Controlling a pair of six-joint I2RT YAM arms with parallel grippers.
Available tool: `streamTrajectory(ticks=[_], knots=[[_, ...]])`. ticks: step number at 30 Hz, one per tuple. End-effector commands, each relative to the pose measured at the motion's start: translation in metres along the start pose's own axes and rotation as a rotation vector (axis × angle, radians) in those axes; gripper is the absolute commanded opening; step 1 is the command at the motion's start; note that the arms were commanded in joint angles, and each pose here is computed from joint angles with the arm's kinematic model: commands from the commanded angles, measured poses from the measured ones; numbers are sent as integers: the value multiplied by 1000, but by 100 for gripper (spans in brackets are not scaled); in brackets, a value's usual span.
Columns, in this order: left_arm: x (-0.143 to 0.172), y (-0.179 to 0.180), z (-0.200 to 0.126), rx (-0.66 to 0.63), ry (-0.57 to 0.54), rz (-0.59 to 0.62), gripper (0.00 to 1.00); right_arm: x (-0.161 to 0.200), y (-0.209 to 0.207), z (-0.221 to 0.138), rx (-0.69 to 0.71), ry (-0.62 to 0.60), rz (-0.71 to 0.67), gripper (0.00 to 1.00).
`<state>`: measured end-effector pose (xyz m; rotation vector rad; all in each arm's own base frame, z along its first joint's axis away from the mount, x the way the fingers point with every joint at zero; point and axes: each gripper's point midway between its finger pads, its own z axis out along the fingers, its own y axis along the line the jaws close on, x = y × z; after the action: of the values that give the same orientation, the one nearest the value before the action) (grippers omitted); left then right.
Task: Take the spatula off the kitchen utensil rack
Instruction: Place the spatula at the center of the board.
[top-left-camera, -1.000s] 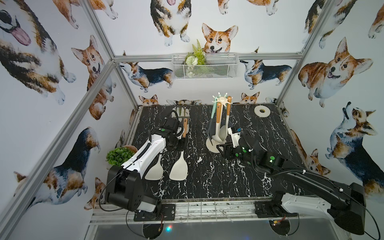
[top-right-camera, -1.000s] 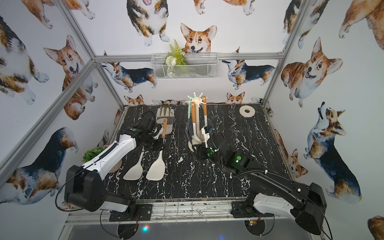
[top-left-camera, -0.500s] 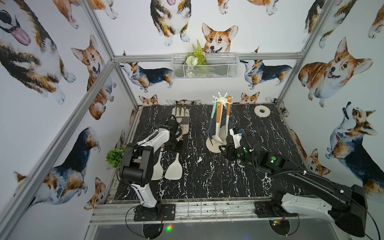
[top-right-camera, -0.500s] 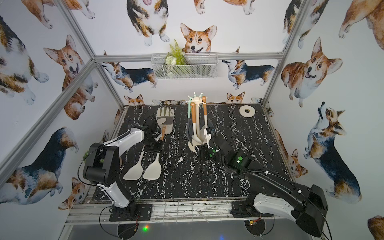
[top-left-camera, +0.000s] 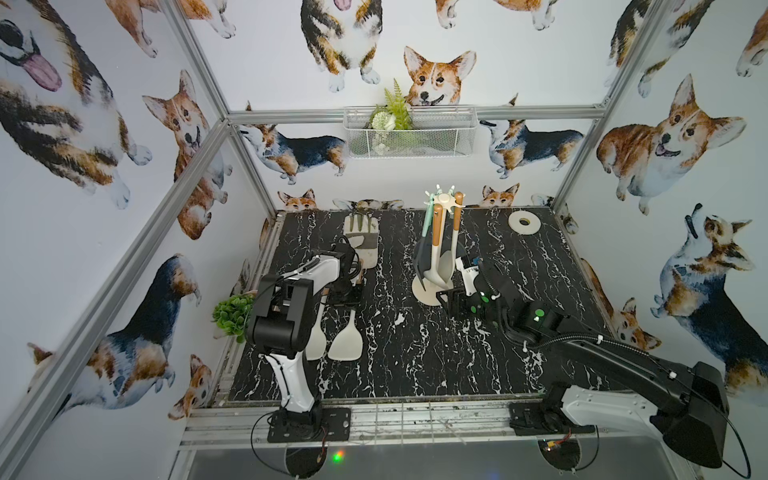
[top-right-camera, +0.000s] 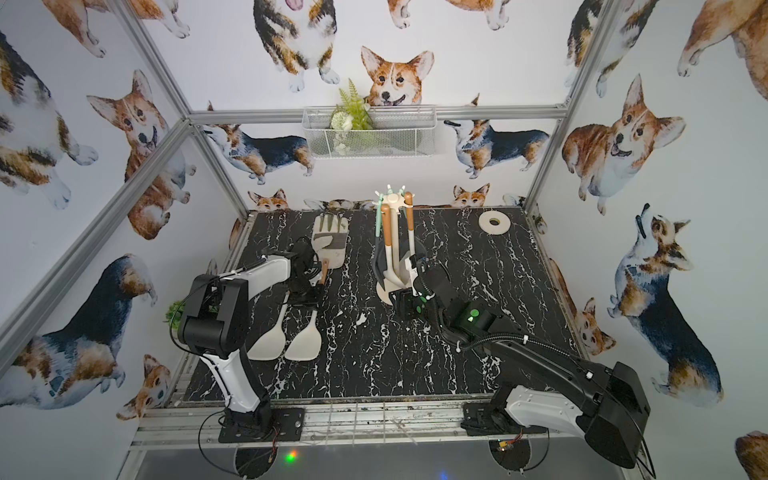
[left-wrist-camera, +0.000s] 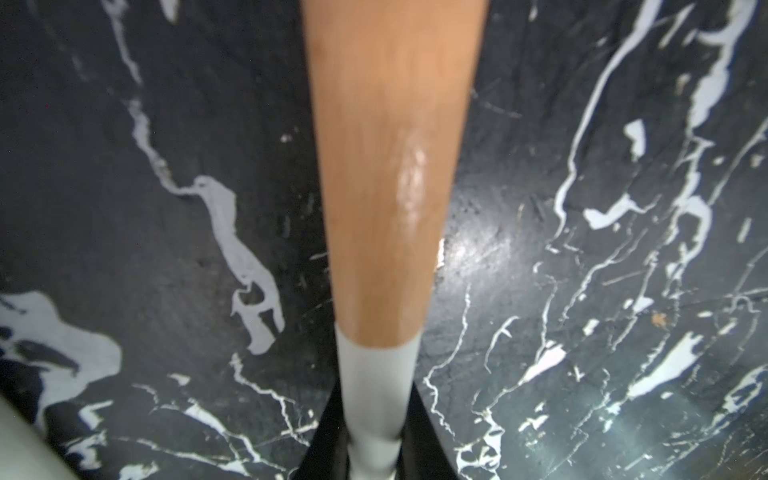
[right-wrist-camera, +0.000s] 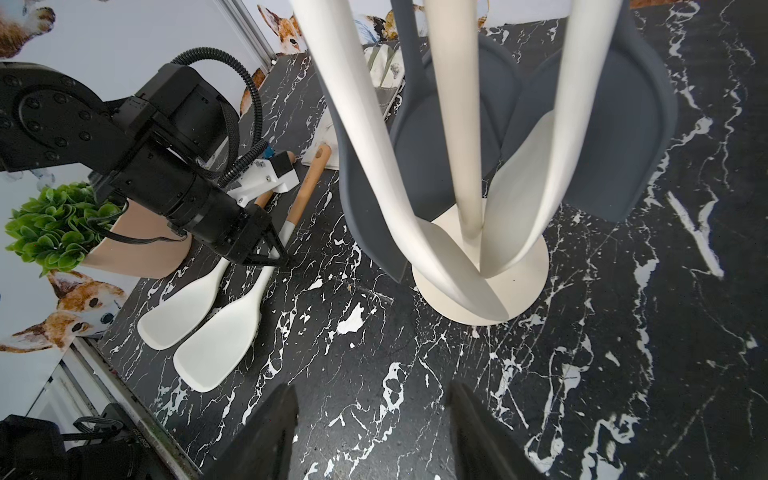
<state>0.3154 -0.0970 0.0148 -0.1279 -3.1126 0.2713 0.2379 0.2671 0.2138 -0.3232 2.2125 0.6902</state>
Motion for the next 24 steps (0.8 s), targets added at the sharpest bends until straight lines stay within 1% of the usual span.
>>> streamTrajectory(ticks=[1,5,9,15,19,24], knots=[[5,8,5,-37,24,-2,0,-4,2,-2,-4,-7,-11,66],[6,10,4,-50,27,-9,0,-4,2,-3,-2,-9,-15,67],[7,12,3,-61,23,-19,13,-5,0,-6,4,-15,-16,67],[6,11,-2,-55,5,-33,26,-13,-4,-13,22,-37,-23,68],[3,9,-9,-55,-18,-30,33,-20,-8,-19,34,-58,-19,69],[0,7,-18,-47,-37,-26,39,-23,-12,-23,44,-69,-19,69]])
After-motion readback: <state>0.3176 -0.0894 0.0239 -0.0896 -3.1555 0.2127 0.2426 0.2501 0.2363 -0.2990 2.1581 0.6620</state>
